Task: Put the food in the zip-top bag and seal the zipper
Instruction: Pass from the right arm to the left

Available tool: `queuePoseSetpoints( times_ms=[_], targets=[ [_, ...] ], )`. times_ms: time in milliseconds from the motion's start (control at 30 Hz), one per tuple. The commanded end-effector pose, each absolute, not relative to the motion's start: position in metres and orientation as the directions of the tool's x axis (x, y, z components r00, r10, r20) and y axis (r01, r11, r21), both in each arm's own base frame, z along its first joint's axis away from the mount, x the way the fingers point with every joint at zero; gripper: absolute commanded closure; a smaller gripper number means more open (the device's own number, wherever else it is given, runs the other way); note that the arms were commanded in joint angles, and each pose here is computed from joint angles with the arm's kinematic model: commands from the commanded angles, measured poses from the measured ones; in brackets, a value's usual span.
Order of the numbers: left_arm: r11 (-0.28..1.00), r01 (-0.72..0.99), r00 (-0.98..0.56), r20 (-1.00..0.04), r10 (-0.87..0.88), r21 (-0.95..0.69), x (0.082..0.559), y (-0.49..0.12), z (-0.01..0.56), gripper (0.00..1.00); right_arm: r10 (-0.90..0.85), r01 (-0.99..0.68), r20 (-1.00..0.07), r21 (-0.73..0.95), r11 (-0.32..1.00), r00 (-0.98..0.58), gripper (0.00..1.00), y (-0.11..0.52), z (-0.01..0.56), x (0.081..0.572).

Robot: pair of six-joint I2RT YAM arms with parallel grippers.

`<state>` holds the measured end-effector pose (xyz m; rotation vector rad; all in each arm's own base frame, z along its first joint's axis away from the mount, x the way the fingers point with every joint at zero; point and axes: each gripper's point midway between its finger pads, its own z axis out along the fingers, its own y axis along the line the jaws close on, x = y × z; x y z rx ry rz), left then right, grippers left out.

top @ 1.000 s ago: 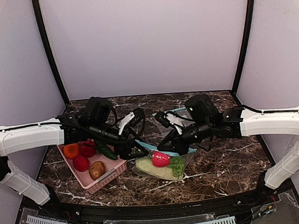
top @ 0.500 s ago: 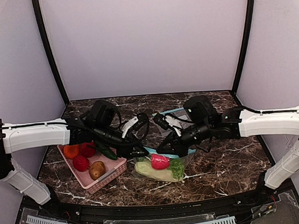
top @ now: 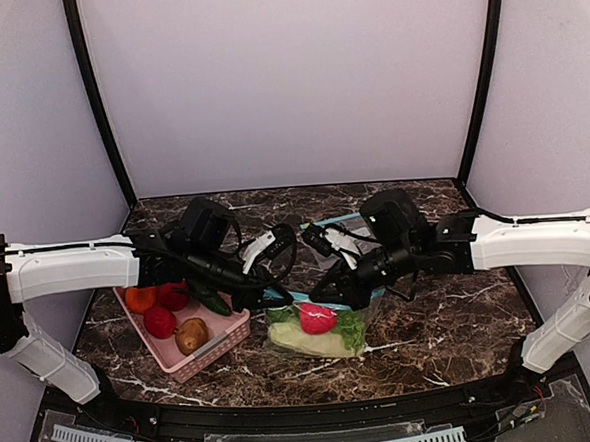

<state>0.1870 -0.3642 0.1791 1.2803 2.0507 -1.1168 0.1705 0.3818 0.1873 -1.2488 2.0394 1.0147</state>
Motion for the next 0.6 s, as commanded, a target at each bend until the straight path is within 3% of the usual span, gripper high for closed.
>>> queuePoseSetpoints(
  times_ms=[0,567],
  targets=[
    [0.269,0.908,-0.417,-0.756,0.505,-0.321,0.195,-0.356,0.188,0.99,-0.502,-0.897,-0.749,0.3,0.326,-0.432,1.0,0.376,0.191,0.174],
    [0.335,0.899,-0.42,-0.766,0.486,-0.281,0.214,-0.341,0.195,0.99,-0.515,-0.885,-0.731,0.282,0.37,-0.448,1.0,0.361,0.186,0.173]
  ],
)
